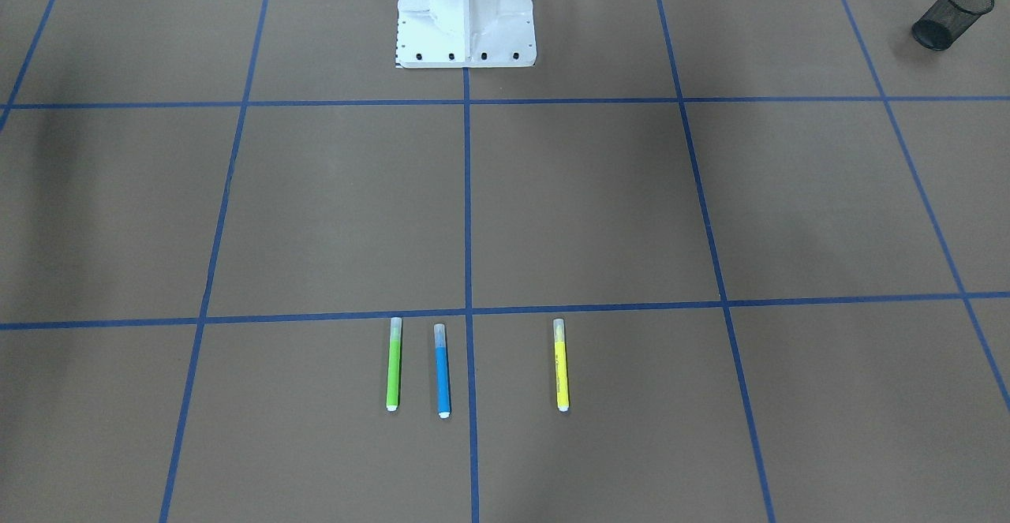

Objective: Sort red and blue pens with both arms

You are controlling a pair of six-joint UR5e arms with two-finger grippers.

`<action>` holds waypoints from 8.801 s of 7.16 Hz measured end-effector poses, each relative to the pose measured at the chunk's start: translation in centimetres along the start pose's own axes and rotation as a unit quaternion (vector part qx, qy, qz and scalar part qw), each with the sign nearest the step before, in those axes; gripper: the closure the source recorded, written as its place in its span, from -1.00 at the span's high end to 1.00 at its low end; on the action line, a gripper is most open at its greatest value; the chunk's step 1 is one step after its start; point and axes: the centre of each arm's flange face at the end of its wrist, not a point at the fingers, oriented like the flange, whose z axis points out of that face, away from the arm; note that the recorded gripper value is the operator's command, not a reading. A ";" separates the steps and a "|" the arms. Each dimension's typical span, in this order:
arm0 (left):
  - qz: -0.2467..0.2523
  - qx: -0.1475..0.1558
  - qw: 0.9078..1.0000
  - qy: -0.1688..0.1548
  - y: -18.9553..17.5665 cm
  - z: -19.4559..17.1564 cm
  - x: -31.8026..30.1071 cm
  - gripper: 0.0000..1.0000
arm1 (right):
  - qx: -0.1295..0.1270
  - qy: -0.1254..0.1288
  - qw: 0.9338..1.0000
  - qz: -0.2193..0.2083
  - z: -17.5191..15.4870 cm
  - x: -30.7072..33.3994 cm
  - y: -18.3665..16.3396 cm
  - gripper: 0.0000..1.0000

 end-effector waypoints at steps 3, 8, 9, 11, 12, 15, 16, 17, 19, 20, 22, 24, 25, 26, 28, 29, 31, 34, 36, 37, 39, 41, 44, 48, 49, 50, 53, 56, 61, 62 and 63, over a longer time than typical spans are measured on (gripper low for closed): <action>-0.132 -0.033 0.988 0.075 10.4 7.0 -10.0 -1.00 | 0.001 0.000 1.000 0.023 -0.1 -0.1 0.0 1.00; -0.308 -0.154 0.918 0.197 17.7 15.7 -16.5 -1.00 | 0.009 -0.002 1.000 0.027 -0.7 -0.9 -0.8 1.00; -0.329 -0.173 0.904 0.213 18.4 17.4 -17.5 -1.00 | 0.011 -0.002 1.000 0.025 -0.8 -1.0 -0.8 1.00; -0.362 -0.208 0.878 0.234 19.5 20.9 -19.3 -1.00 | 0.017 -0.003 1.000 0.017 -0.9 -1.2 -1.0 1.00; -0.373 -0.226 0.868 0.239 20.1 22.3 -20.0 -1.00 | 0.023 -0.004 1.000 0.012 -0.9 -1.2 -1.0 1.00; -0.389 -0.260 0.849 0.245 21.2 25.0 -21.3 -1.00 | 0.027 -0.004 1.000 0.007 -0.9 -1.3 -1.0 1.00; -0.391 -0.264 0.847 0.246 21.1 25.4 -21.6 -0.81 | 0.029 -0.004 1.000 0.006 -1.0 -1.3 -1.0 1.00; -0.392 -0.264 0.846 0.246 20.8 25.4 -21.9 0.98 | 0.029 -0.005 1.000 0.005 -1.0 -1.4 -1.0 1.00; -0.389 -0.259 0.849 0.245 20.2 25.0 -22.1 1.00 | 0.030 -0.005 1.000 0.004 -1.1 -1.5 -1.1 1.00; -0.387 -0.256 0.851 0.245 19.9 24.7 -22.2 1.00 | 0.030 -0.005 1.000 0.004 -1.1 -1.5 -1.1 1.00; -0.383 -0.249 0.856 0.242 19.0 23.9 -22.4 1.00 | 0.031 -0.005 1.000 0.004 -1.1 -1.5 -1.1 1.00; -0.372 -0.232 0.868 0.233 16.8 21.6 -22.6 1.00 | 0.033 -0.006 0.999 0.000 -1.1 -1.5 -1.1 1.00; -0.361 -0.217 0.878 0.226 15.3 19.8 -22.5 1.00 | 0.037 -0.006 0.999 -0.004 -1.2 -1.6 -1.2 1.00; -0.344 -0.192 0.894 0.213 13.8 17.5 -22.2 1.00 | 0.037 -0.006 0.999 -0.004 -1.1 -1.5 -1.1 1.00; -0.282 -0.108 0.939 0.166 11.2 11.5 -19.8 1.00 | 0.035 -0.006 0.999 -0.001 -0.9 -1.2 -0.9 1.00; -0.241 -0.067 0.959 0.134 9.8 8.7 -18.0 1.00 | 0.033 -0.006 0.999 0.001 -0.7 -1.0 -0.8 1.00; -0.129 -0.003 0.990 0.057 5.4 5.7 -14.4 1.00 | 0.028 -0.006 1.000 0.006 -0.2 -0.5 -0.7 1.00; 0.011 0.050 0.998 -0.028 -2.0 4.8 -6.3 1.00 | 0.021 -0.010 1.000 -0.004 0.6 -1.6 -1.1 1.00; 0.099 0.058 0.992 -0.055 -7.5 4.1 1.9 1.00 | 0.016 -0.023 0.999 -0.028 1.9 -6.1 -3.8 1.00; 0.138 0.057 0.987 -0.061 -9.8 4.0 5.8 1.00 | 0.011 -0.029 0.999 -0.017 2.9 -9.2 -5.3 1.00; 0.160 0.054 0.984 -0.062 -12.4 4.5 11.6 1.00 | 0.012 -0.040 0.999 0.023 4.6 -18.2 -9.0 1.00; 0.163 0.056 0.983 -0.059 -13.1 5.1 13.6 1.00 | 0.013 -0.041 0.997 0.060 7.6 -29.7 -11.5 1.00; 0.162 0.054 0.984 -0.058 -13.1 5.5 13.7 1.00 | 0.003 -0.008 0.995 0.100 12.5 -43.0 -15.4 0.99; 0.158 0.049 0.985 -0.057 -13.0 5.9 13.2 1.00 | -0.033 0.046 0.993 0.101 21.3 -52.1 -22.0 0.93; 0.156 0.047 0.985 -0.058 -13.1 6.1 13.0 1.00 | -0.038 0.050 0.994 0.089 23.5 -53.5 -22.0 0.84; 0.154 0.046 0.985 -0.058 -13.2 6.2 12.8 1.00 | -0.040 0.051 0.995 0.082 25.3 -54.9 -21.8 0.78; 0.150 0.041 0.986 -0.058 -13.3 6.6 12.4 1.00 | -0.032 0.049 0.994 0.091 29.6 -57.9 -21.2 0.37; 0.150 0.040 0.986 -0.058 -13.4 6.7 12.3 1.00 | -0.034 0.052 0.994 0.090 31.1 -59.0 -20.4 -0.18; 0.149 0.040 0.986 -0.058 -13.4 6.7 12.3 1.00 | -0.034 0.052 0.994 0.089 31.4 -59.0 -20.3 -0.18; 0.149 0.040 0.986 -0.058 -13.4 6.8 12.2 1.00 | -0.034 0.052 0.994 0.089 31.5 -59.0 -20.3 -0.23; 0.148 0.040 0.986 -0.058 -13.4 6.8 12.2 1.00 | -0.035 0.053 0.994 0.089 31.6 -58.9 -20.3 -0.25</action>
